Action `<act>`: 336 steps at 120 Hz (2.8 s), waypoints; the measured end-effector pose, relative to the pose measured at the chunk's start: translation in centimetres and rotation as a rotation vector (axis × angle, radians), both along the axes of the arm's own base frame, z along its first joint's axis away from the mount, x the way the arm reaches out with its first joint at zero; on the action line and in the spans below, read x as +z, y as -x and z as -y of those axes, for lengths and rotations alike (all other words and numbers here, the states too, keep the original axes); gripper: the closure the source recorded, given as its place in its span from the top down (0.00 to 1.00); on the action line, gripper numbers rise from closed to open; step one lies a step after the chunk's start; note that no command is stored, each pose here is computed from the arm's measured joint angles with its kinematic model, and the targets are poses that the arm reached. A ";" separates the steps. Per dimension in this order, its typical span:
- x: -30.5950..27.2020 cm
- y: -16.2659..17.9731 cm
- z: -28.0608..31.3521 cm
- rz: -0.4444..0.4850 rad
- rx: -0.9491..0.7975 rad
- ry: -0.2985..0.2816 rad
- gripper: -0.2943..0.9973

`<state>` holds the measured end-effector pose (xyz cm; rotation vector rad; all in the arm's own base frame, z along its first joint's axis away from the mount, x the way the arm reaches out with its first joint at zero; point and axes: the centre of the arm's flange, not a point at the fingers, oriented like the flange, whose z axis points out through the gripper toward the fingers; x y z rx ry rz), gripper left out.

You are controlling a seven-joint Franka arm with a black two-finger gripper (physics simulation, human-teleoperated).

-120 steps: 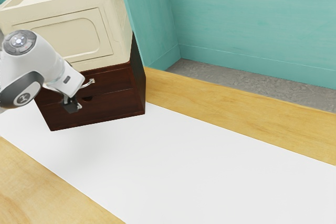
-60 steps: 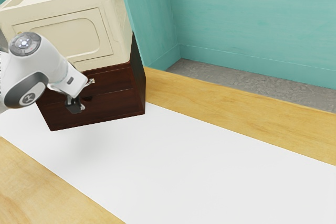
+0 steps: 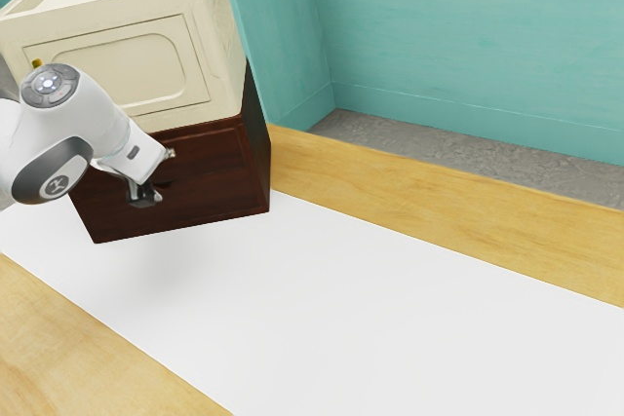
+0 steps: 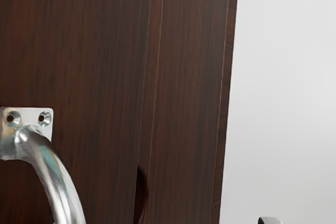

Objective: Pull the drawer handle with one arm to open the drawer

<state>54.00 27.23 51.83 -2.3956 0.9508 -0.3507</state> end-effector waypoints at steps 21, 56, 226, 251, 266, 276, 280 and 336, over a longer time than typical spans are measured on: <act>0.0 0.0 0.0 0.001 0.001 0.000 0.48; -0.4 0.5 1.4 -0.027 0.003 -0.024 0.41; 2.3 8.0 7.2 0.027 0.009 -0.033 0.30; 2.1 8.1 7.8 0.038 0.011 -0.010 0.26; 1.8 8.3 7.9 0.039 0.016 0.000 0.24; 1.5 8.5 8.0 0.037 0.020 0.005 0.23; 1.5 8.6 8.0 0.037 0.022 0.006 0.23; 1.5 9.5 9.3 0.048 0.030 0.000 0.22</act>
